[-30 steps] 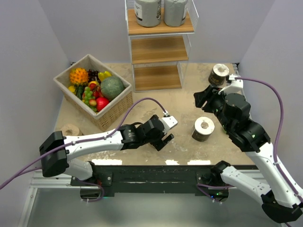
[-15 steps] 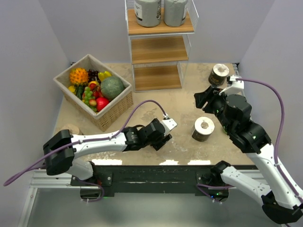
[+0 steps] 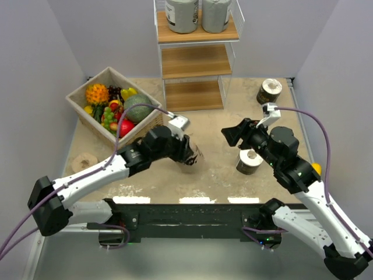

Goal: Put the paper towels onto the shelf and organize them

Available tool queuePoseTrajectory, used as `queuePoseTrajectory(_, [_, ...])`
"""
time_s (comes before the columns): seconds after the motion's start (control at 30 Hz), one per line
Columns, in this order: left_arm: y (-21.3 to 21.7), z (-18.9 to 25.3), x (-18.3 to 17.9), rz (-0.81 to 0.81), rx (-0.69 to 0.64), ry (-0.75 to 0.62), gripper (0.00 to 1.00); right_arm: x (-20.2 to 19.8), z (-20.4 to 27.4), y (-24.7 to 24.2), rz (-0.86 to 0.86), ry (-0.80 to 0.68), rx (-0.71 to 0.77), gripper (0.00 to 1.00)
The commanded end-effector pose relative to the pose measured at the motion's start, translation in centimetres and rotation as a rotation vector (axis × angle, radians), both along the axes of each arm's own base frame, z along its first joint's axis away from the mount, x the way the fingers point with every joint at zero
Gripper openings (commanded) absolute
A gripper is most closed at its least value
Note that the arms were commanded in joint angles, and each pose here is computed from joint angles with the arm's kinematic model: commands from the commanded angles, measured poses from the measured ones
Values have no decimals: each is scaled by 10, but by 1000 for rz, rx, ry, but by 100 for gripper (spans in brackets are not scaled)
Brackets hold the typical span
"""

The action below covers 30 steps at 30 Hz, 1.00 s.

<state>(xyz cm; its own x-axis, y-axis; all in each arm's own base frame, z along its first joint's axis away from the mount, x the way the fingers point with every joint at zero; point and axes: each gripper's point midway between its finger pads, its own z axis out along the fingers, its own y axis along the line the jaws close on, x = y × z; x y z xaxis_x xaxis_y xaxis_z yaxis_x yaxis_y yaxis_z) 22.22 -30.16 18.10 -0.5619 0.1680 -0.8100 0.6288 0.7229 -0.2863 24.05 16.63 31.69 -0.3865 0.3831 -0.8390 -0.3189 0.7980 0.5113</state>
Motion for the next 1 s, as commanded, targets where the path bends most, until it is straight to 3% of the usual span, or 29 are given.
queuePoseTrajectory(0.0, [0,82,14,18,-333,11,45,-19,26,31,176,-76,199,66])
queuePoseTrajectory(0.13, [7,128,12,23,-546,78,45,-35,30,45,273,-70,335,72])
queuePoseTrajectory(0.17, [8,150,13,12,-615,42,45,-41,39,49,311,-86,390,73])
queuePoseTrajectory(0.47, [15,217,0,-7,-901,72,47,-65,50,45,376,-122,561,92])
queuePoseTrajectory(0.7, [22,227,-7,-11,-994,77,47,-71,51,58,470,-93,653,91])
queuePoseTrajectory(0.97, [28,230,-11,-3,-1068,80,48,-59,51,62,440,-74,656,93])
